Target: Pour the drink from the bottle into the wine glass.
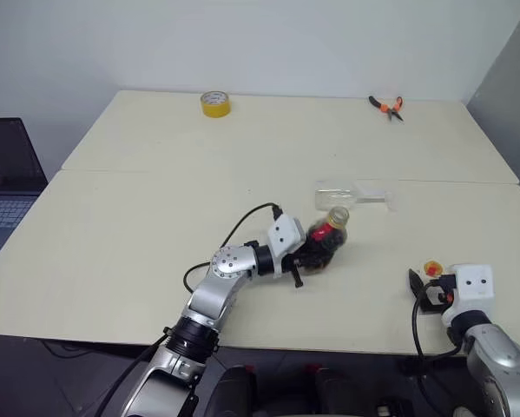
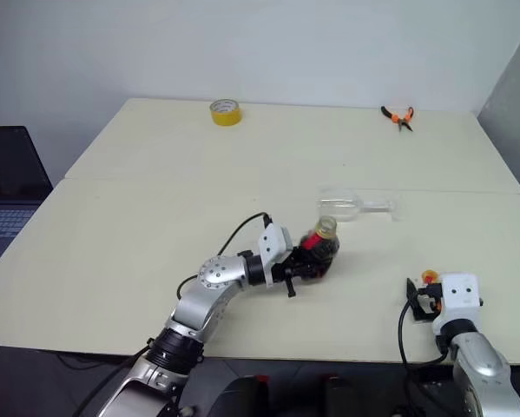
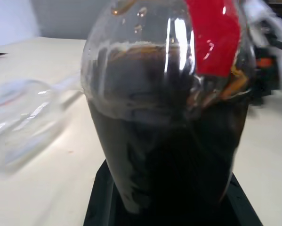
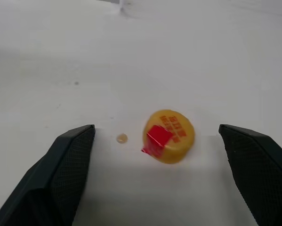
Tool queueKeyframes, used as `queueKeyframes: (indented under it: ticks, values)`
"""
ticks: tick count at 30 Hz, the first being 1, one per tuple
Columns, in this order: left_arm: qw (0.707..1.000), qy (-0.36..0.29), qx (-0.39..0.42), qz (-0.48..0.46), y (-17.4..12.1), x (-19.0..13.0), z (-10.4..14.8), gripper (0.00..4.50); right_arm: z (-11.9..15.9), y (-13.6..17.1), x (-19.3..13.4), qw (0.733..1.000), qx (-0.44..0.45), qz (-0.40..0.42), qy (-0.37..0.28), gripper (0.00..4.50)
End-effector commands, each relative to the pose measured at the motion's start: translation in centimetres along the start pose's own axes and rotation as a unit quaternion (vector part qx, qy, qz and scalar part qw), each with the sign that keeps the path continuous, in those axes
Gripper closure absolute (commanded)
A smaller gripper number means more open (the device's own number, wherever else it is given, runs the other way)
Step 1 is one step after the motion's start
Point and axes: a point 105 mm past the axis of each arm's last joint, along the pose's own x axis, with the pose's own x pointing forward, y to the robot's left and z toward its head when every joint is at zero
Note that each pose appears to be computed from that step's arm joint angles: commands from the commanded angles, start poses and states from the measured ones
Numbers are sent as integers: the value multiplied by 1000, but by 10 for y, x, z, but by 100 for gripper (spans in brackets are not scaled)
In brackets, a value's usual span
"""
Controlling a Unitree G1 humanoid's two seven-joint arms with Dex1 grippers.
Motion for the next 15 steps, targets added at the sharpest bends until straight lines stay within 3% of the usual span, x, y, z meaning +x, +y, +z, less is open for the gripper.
queueKeyframes:
  ticks: [1, 3, 7, 15]
  values:
    - [998, -42, 29, 46, 16, -4, 25, 375, 38, 10, -7, 995, -27, 41, -84, 0]
    - [995, -45, 36, 85, 28, -11, 27, 375, 53, 21, -12, 989, -19, 86, -118, 0]
    - [968, -61, 52, 237, 72, -38, 32, 375, 100, 66, -31, 947, -4, 249, -200, 0]
    - [932, -42, 56, 356, 104, -68, 19, 375, 126, 112, -47, 891, -27, 405, -206, 0]
